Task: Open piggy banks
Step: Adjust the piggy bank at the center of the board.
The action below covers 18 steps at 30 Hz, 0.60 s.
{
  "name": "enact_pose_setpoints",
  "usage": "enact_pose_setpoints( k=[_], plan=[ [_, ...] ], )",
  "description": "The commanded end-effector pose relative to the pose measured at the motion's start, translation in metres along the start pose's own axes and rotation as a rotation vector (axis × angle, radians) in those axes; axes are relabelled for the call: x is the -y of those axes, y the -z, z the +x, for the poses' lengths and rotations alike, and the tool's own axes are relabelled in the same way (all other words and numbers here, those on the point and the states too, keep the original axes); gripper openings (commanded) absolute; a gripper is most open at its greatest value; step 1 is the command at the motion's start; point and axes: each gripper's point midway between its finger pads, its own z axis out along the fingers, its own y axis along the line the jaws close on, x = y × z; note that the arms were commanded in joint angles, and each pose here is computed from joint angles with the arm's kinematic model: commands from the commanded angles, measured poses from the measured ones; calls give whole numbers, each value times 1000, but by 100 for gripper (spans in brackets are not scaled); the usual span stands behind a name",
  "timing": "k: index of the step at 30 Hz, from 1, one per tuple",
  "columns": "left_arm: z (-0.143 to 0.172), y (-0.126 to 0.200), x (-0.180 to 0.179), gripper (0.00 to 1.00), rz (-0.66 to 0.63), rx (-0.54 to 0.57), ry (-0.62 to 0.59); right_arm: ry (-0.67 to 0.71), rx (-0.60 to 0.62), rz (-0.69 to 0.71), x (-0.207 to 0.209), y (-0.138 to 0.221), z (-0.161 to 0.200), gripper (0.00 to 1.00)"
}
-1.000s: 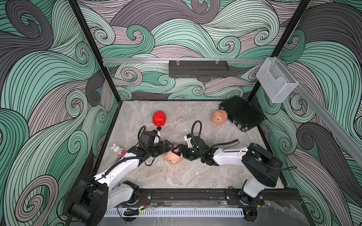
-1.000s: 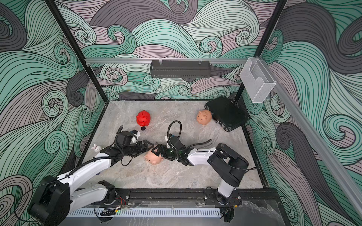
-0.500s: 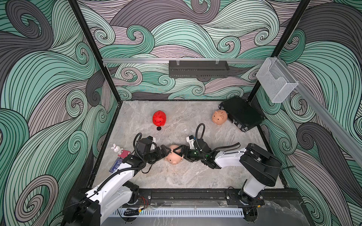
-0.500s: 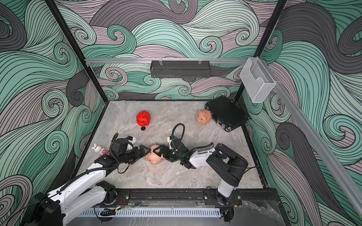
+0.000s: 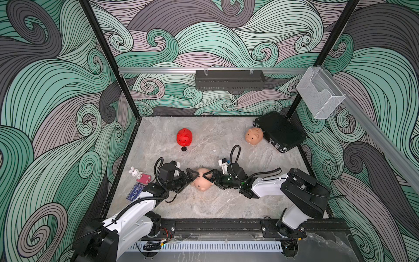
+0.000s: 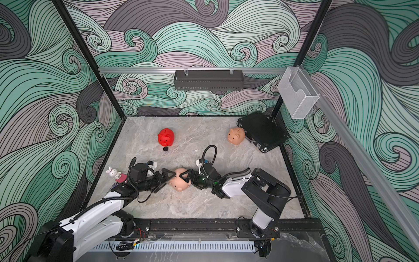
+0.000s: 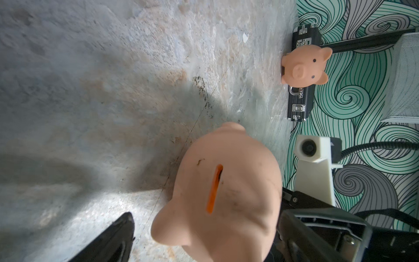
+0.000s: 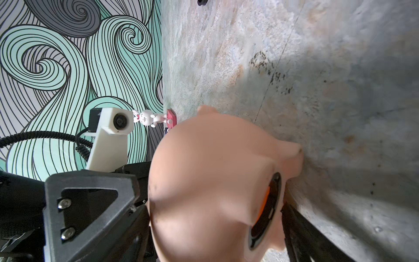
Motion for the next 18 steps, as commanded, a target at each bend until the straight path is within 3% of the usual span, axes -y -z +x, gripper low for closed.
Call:
enact_pose_setpoints(
  k=[1, 18],
  plan=[
    [-3, -2, 10, 99, 44, 6, 12, -75, -22, 310, 88, 15, 18, 89],
    [12, -10, -3, 99, 74, -27, 66, -93, -17, 353, 100, 22, 22, 88]
  ],
)
